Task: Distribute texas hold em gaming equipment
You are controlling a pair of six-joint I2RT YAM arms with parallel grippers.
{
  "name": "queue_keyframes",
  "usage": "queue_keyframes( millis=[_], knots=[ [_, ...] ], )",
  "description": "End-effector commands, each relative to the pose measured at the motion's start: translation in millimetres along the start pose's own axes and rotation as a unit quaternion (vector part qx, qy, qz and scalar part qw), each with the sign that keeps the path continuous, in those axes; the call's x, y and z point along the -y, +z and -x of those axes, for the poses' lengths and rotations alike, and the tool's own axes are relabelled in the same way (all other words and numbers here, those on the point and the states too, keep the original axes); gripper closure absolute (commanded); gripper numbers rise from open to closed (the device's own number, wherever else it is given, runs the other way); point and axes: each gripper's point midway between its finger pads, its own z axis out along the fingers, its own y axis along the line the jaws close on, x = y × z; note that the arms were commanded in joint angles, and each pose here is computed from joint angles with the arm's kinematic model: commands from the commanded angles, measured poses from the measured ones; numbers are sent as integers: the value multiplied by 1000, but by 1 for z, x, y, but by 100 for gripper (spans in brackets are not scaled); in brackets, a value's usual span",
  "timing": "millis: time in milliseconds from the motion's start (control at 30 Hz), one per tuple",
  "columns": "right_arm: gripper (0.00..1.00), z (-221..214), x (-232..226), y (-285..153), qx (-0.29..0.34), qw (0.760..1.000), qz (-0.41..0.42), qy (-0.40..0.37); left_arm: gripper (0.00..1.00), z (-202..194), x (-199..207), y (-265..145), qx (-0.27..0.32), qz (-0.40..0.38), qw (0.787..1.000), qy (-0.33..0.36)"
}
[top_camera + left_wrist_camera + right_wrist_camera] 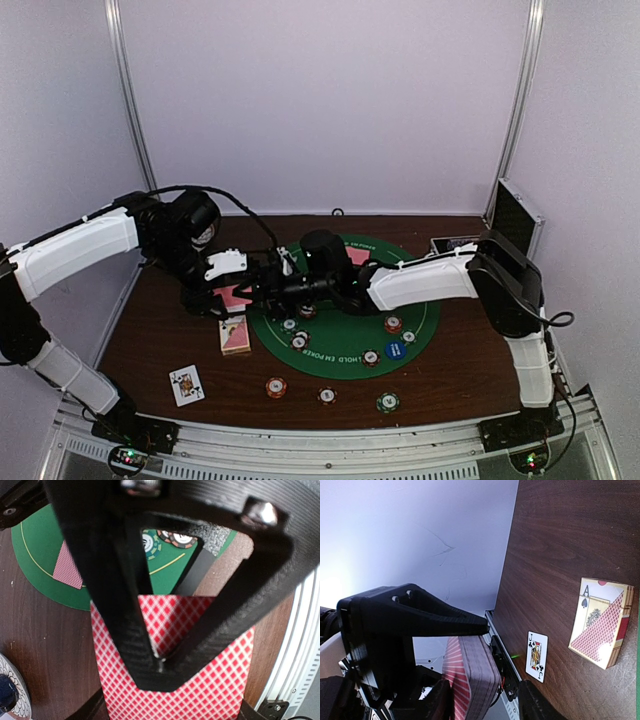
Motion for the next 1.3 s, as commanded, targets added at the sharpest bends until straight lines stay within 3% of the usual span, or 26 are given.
queue_keyframes(
  millis=[0,300,467,1267],
  knots=[
    [53,3,0,-3,-2,1000,3,1,68,9,-3,-11,24,15,1000,11],
    [73,4,2,-21,11,1000,-1,2,68,9,-3,-11,25,14,1000,12],
    [79,3,-7,-26,13,1000,5,-3,68,8,-3,-11,23,14,1000,11],
    [89,0,-19,-54,14,1000,18,5,74,2,-4,-8,11,19,1000,16]
  ],
)
